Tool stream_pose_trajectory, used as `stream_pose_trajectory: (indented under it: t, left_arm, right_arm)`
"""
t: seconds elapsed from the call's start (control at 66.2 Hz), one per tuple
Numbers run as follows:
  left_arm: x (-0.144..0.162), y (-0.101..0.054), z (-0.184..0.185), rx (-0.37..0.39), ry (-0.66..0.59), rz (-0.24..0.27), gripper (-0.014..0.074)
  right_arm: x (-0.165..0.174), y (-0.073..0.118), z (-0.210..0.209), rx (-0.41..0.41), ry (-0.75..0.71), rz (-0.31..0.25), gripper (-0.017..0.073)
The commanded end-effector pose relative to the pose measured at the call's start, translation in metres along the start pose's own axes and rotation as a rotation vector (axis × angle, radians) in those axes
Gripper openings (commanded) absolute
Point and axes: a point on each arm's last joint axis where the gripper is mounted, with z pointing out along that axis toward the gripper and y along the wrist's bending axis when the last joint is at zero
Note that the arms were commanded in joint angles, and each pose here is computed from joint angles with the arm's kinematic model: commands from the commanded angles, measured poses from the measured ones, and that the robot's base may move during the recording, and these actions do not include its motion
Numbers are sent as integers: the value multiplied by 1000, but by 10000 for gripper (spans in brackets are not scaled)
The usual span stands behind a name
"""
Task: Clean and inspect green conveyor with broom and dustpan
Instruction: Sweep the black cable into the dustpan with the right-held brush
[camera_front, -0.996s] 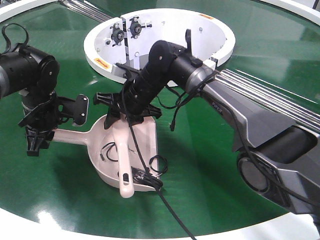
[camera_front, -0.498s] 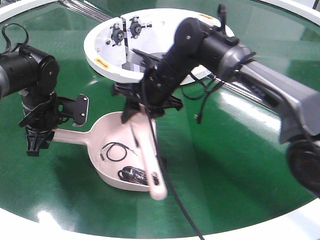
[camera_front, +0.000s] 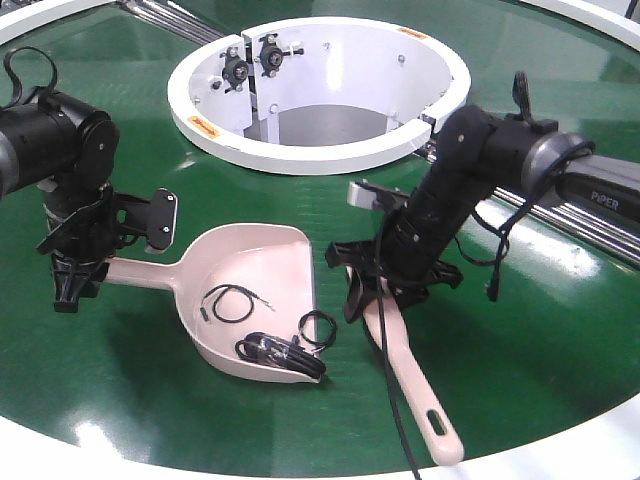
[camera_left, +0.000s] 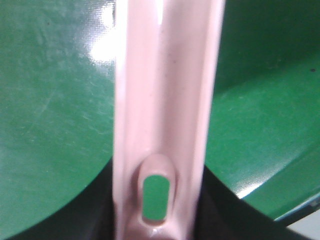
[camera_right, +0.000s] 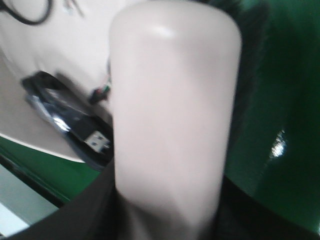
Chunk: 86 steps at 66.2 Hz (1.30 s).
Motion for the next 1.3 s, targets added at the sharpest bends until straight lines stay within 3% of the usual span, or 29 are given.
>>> stream_pose_trajectory:
  t: [0.0,0.377,0.574,0.755,0.921,1.132,1.283]
  left_arm:
    - [6,-1,-26,-47,-22,-32,-6]
    - [6,-2,-26,-47,-22,-32,-6]
    - [6,-2,-26,-47,-22,-32,-6]
    - [6,-2,-26,-47,-22,-32,-6]
    - [6,-2,-26,-47,-22,-32,-6]
    - [6,-2,-26,-47,-22,-32,-6]
    - [6,-2,-26,-47,-22,-32,-6]
  right_arm:
    - [3,6,-18,-53,-72,-24,-1]
    - [-14,5,18,-206,-45,8,-1]
    - [-30,25,25,-252,-61,-42,-1]
    - [-46,54,26,-290,-58,-89,-1]
    - [-57,78,18,-308,-80,-135,-1]
    - [-58,85,2,-313,-90,-144,-1]
    - [-53,87,-15,-258,-123,-158,-1]
